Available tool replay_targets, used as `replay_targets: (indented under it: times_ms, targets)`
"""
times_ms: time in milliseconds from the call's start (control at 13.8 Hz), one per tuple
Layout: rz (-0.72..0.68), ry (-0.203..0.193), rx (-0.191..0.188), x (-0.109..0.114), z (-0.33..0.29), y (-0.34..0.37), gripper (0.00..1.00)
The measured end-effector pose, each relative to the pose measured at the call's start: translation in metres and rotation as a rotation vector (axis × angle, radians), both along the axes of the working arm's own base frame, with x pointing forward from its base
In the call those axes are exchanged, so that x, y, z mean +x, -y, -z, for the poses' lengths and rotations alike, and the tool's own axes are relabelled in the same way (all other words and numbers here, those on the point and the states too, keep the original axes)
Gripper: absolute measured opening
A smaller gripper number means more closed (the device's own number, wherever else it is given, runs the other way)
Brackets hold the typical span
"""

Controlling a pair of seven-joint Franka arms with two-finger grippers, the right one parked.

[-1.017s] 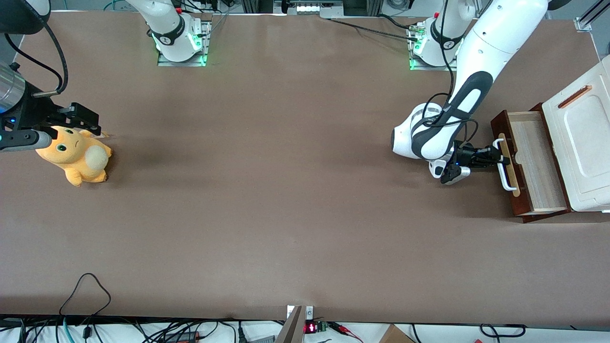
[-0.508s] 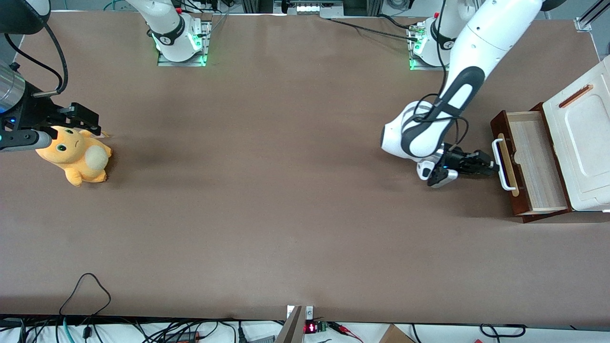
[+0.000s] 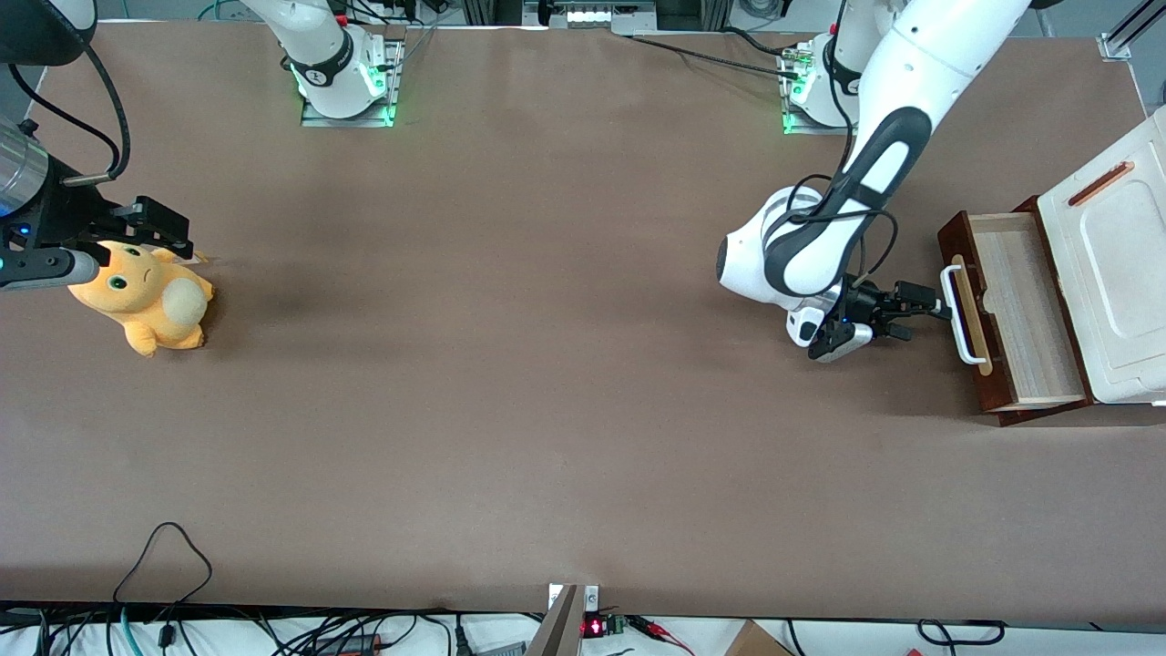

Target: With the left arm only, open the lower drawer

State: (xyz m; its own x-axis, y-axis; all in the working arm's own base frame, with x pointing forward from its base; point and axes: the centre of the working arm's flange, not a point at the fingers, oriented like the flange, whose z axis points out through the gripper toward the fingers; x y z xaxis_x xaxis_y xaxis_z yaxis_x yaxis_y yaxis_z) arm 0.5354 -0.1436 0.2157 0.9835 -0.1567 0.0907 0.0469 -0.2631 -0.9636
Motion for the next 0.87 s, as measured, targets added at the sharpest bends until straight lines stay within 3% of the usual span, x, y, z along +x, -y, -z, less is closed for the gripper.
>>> replay_targets:
  times_ms: [145,436,581,726,872]
  targets:
    - [-0.066,-0.014,-0.142,0.012,-0.038,0.014,1.00]
    - [-0.107,-0.088,-0.402,0.029,-0.125,0.032,1.00]
    - [-0.124,-0.103,-0.555,0.031,-0.163,0.035,1.00]
    - [-0.130,-0.149,-0.705,0.032,-0.203,0.029,1.00]
    - [-0.164,-0.159,-0.862,0.037,-0.248,0.004,1.00]
